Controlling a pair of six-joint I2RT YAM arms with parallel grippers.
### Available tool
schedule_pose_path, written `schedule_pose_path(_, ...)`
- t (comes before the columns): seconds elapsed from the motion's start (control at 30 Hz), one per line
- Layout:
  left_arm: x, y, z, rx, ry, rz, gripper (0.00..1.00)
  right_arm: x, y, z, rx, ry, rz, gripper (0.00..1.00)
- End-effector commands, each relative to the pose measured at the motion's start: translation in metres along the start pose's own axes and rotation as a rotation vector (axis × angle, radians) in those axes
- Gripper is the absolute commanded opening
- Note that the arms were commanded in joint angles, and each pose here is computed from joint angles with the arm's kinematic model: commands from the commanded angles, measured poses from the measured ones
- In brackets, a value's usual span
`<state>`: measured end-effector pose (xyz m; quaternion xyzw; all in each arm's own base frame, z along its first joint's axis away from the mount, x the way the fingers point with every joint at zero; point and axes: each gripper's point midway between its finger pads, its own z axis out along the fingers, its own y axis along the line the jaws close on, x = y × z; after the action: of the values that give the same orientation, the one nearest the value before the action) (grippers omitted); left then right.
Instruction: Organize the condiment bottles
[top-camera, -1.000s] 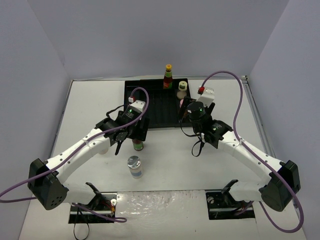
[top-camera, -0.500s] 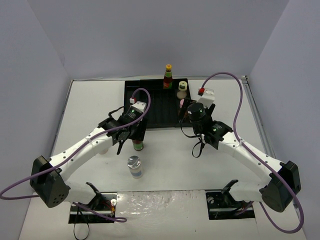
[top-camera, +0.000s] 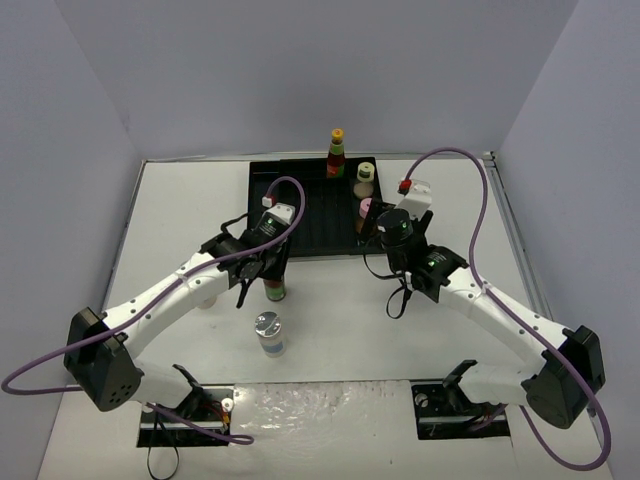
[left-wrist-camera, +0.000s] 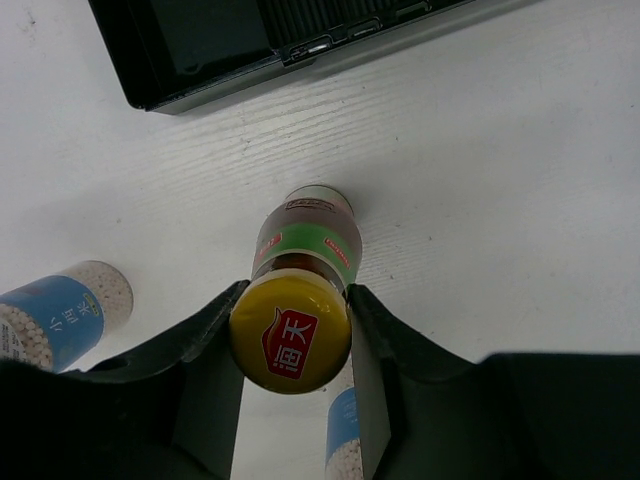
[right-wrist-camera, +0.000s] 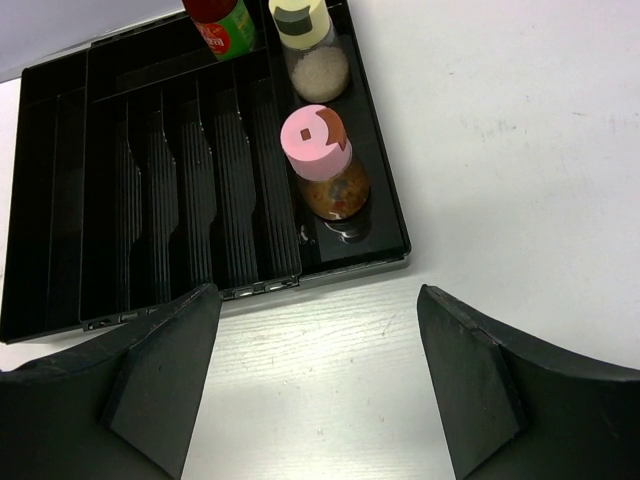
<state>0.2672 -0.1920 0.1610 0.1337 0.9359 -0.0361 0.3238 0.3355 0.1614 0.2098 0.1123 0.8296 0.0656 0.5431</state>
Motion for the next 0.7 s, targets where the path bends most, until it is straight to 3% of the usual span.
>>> schedule_pose_path(0.0,-0.035,-0.001,-0.023,0.004,-0.1,-0.025,0.0,-0.021,0.002,-0.008,-0.01,-0.074,0.052,0.76)
schedule_pose_path(0.4,-0.132,0.0,-0.095,-0.004,-0.292,0.007,0.0,-0.016,-0.016,-0.019,0.02,-0.063,0.021,0.77)
schedule_pose_path(0.5,-0.152,0.001,-0.096,-0.033,-0.311,0.026,0.0,-0.016,-0.018,-0.023,0.016,-0.059,0.021,0.76)
schedule_pose_path(0.57,-0.185,0.001,-0.108,-0.048,-0.374,0.017,0.0,-0.016,-0.019,-0.027,0.003,-0.055,0.024,0.76)
schedule_pose_path(0.67,-0.214,0.003,-0.09,-0.08,-0.381,0.016,0.0,-0.01,-0.021,-0.03,-0.003,-0.039,0.023,0.76)
